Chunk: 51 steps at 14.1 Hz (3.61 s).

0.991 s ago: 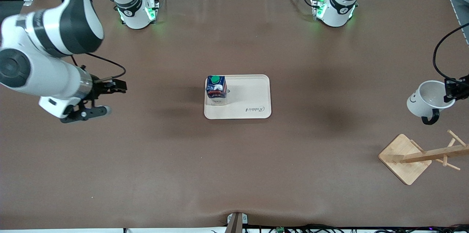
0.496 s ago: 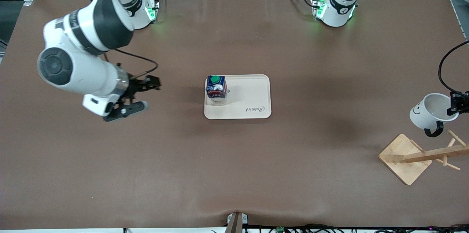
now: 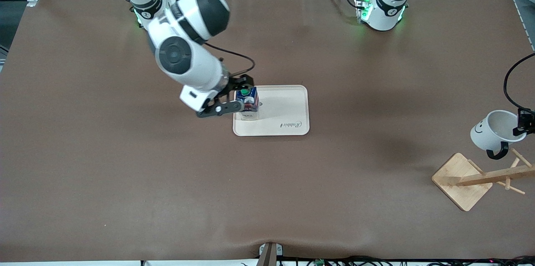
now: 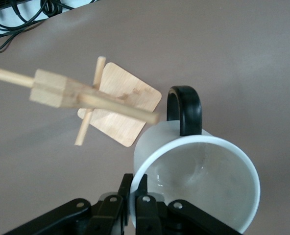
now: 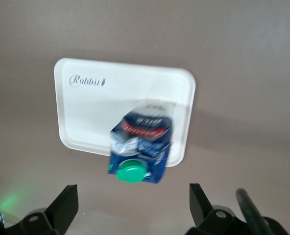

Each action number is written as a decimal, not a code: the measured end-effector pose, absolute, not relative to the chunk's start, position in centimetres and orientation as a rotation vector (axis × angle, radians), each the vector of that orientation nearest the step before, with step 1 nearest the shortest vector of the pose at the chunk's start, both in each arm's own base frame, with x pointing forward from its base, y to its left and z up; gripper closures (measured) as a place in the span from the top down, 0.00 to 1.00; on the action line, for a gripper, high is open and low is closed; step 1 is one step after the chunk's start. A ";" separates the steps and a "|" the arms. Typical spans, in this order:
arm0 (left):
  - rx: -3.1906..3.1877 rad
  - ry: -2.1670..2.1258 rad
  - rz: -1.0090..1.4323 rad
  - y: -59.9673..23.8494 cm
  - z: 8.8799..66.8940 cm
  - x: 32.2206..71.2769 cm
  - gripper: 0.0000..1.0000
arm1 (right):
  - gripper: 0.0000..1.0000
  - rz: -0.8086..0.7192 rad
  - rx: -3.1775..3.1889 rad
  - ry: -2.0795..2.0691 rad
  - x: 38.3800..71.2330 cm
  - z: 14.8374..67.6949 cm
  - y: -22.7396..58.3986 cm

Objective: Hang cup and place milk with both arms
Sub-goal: 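Lower the right gripper onto the milk carton while the left gripper positions the mug, then grasp the blue milk carton with the right gripper and lift it, then hang the mug handle on the stand peg while the right gripper carries the carton, then release the mug and raise the left gripper while the right gripper lowers the carton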

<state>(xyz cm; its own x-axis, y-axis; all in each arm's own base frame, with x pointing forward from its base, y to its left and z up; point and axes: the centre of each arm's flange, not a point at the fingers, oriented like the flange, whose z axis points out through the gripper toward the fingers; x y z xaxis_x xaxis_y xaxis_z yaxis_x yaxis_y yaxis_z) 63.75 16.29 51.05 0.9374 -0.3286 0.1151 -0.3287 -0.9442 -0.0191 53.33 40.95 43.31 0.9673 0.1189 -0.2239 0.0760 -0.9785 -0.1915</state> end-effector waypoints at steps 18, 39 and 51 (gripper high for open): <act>3.056 -0.525 0.244 20.5 50.4 65.2 0.31 | 0.67 0.311 -3.044 0.254 52.9 35.9 41.4; 3.071 -0.032 0.015 4.2 58.3 62.1 1.00 | 0.55 0.526 -3.214 0.044 65.2 39.2 -1.5; 3.102 -0.041 -0.002 1.2 57.9 62.5 1.00 | 0.51 0.501 -3.221 0.122 59.7 32.9 -6.5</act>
<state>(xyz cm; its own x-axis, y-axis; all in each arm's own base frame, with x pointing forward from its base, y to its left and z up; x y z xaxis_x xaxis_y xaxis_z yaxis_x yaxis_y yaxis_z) 62.47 1.23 57.91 0.9997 -0.0264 -0.0010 -0.0263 -0.9989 0.0391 59.74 -6.47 32.89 0.9503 -0.0922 -0.2975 -0.0553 -0.9900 0.1300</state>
